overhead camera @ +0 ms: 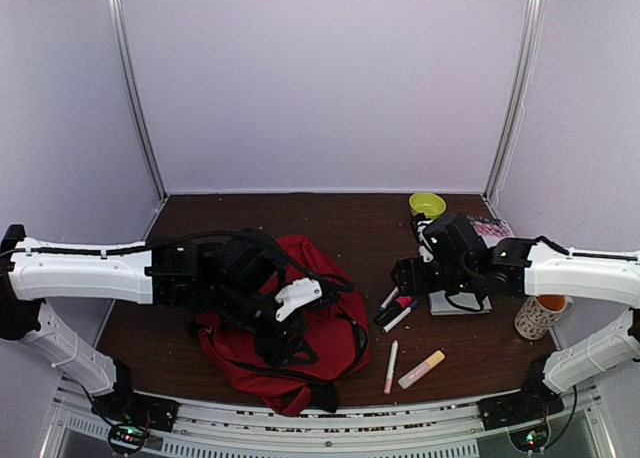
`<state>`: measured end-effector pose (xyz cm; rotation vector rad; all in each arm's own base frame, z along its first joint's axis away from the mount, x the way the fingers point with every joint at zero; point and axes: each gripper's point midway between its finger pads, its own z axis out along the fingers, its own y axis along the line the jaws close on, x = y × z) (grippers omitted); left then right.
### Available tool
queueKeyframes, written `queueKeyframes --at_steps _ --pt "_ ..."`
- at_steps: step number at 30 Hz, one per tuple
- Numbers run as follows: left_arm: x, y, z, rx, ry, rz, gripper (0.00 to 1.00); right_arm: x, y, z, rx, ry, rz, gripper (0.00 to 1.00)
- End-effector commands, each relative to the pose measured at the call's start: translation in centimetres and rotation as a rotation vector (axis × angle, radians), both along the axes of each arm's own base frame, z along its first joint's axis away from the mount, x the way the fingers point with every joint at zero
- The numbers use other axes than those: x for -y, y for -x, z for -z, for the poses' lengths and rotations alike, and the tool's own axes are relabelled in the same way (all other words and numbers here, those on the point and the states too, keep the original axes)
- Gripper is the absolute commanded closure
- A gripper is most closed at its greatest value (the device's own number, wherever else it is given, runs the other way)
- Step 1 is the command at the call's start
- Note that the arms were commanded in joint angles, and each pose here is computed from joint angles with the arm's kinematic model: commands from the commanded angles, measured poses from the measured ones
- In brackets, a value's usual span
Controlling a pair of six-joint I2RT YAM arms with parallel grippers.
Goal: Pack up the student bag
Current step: Move the student bag to the center of the board.
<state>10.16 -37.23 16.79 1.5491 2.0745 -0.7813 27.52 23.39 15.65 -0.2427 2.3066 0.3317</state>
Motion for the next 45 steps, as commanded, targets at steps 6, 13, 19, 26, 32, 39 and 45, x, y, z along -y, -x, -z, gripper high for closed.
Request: queueKeyframes --at_steps 6,13,19,26,32,39,45 --pt "0.5 2.6 3.8 0.045 -0.179 0.108 0.28 0.9 -0.3 0.0 0.026 -0.032 0.059 0.2" --pt "0.2 2.2 7.1 0.233 -0.356 0.104 0.28 0.9 -0.3 0.3 0.021 -0.019 0.055 0.2" --pt "0.4 -1.3 8.3 0.394 -0.415 0.002 0.52 1.5 -0.6 -0.2 0.036 0.0 0.069 0.2" --pt "-0.9 -5.8 10.0 0.414 -0.473 -0.134 0.71 2.0 -0.8 -0.6 0.046 0.015 0.076 0.19" --pt "-1.4 -8.9 9.5 0.377 -0.435 -0.252 0.71 2.0 -0.9 -0.5 0.045 0.019 0.078 0.19" --pt "-0.1 -9.0 7.5 0.325 -0.33 -0.273 0.63 2.7 -0.9 -0.7 0.055 0.039 0.089 0.19" --pt "0.3 -8.5 3.7 0.32 -0.214 -0.27 0.35 3.6 -0.8 -1.7 0.087 0.037 0.109 0.19"
